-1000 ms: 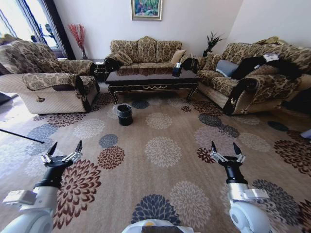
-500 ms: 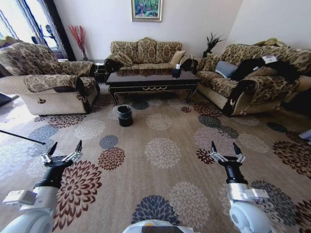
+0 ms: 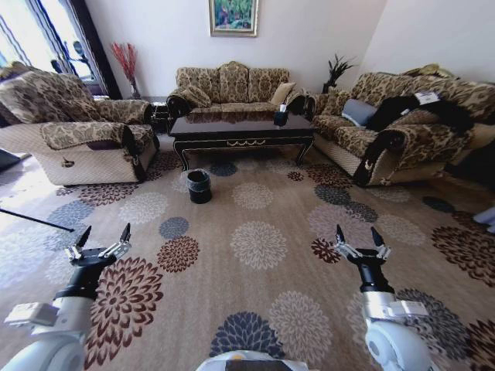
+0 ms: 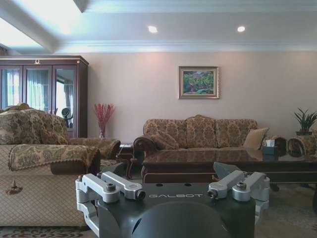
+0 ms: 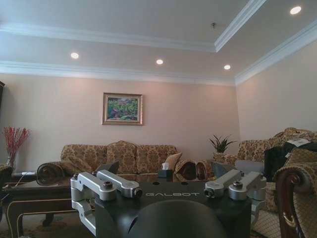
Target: Move to the front of the table and pick up the trash from the floor, then place it into the trash bin.
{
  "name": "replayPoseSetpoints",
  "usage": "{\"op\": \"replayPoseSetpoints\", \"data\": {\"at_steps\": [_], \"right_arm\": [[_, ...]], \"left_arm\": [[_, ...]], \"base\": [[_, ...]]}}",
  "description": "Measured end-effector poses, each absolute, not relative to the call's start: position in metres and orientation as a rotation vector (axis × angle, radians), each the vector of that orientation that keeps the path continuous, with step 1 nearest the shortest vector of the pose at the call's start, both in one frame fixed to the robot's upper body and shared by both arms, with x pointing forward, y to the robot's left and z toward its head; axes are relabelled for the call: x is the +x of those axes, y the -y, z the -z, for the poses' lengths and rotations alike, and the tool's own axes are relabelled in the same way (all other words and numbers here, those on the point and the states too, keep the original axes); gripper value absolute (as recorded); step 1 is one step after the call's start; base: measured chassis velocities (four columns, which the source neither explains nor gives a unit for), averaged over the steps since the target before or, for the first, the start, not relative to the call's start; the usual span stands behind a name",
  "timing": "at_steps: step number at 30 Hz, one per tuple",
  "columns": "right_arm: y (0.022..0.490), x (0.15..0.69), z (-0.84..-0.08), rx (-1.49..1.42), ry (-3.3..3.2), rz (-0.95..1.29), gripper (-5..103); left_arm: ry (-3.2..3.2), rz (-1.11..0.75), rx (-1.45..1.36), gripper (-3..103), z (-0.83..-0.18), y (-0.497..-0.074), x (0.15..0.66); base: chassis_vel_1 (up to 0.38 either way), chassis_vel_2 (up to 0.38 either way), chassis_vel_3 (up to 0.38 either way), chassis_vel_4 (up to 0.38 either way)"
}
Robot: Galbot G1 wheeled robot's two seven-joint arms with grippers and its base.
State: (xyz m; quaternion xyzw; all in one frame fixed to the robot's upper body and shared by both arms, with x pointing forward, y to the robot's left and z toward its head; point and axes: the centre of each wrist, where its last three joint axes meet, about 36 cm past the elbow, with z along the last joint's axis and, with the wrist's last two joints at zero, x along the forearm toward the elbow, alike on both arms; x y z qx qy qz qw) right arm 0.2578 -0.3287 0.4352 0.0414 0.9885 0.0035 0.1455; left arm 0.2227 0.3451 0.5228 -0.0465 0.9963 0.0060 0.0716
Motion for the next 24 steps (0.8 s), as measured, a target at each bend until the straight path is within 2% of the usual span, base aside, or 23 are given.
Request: {"op": "replayPoseSetpoints", "data": {"at_steps": [24], "right_arm": [[0.3287,0.2579,-0.4352,0.119,-2.847,-0.01,100]], "left_arm": [[-2.995,-0.018,-0.14,100,-0.5228,-0.3451,0.2227]], "base": [[0.0,0.0,0.0,0.0]]}}
